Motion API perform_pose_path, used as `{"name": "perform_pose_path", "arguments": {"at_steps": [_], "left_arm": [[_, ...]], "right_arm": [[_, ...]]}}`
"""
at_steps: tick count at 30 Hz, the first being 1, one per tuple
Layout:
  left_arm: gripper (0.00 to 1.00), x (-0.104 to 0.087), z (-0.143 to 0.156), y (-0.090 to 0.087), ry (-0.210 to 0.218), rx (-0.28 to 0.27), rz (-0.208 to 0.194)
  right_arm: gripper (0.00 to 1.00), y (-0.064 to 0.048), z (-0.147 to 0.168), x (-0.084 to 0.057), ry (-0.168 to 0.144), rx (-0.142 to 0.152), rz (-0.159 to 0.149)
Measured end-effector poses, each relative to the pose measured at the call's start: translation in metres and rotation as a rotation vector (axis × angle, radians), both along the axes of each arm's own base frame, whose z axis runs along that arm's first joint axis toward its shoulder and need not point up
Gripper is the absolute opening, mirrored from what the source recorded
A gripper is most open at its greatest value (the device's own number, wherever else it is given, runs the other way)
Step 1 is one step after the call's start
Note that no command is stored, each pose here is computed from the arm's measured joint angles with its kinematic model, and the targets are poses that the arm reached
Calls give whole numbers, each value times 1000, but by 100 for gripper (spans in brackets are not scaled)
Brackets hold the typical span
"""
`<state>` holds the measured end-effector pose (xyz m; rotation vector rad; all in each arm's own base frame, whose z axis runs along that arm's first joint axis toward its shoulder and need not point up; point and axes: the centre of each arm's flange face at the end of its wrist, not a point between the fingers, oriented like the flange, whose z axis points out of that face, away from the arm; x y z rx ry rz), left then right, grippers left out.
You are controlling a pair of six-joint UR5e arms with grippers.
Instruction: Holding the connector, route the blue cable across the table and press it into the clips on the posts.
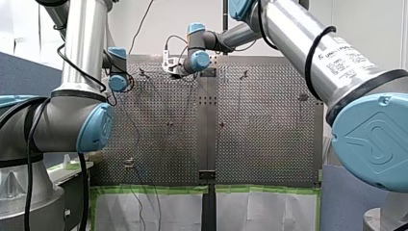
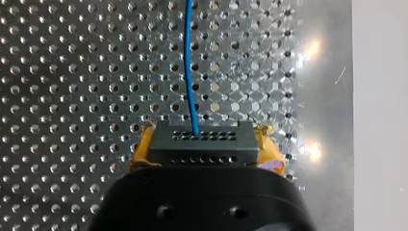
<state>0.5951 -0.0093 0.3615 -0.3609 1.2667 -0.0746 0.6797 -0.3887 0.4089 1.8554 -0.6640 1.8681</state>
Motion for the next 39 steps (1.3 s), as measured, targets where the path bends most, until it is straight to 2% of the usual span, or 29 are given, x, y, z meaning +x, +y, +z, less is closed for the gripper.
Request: {"name": "perform_pose_path", "arguments": {"at_steps": [13,23,31,39], "left_arm": [[0,1,1,3,-15,-11,-16],[0,1,0,7,-10,-16,-6],[0,-2,-3,17,25,-24,60],[0,-8,-8,17,77,-32,92]], "right_arm": [[0,-13,0,-8,0,0,-30],[0,-25,0,-15,-1,0,-58],[0,-26,0,-16,2,-4,-58],[0,-23,0,-14,9,-11,-48]]}}
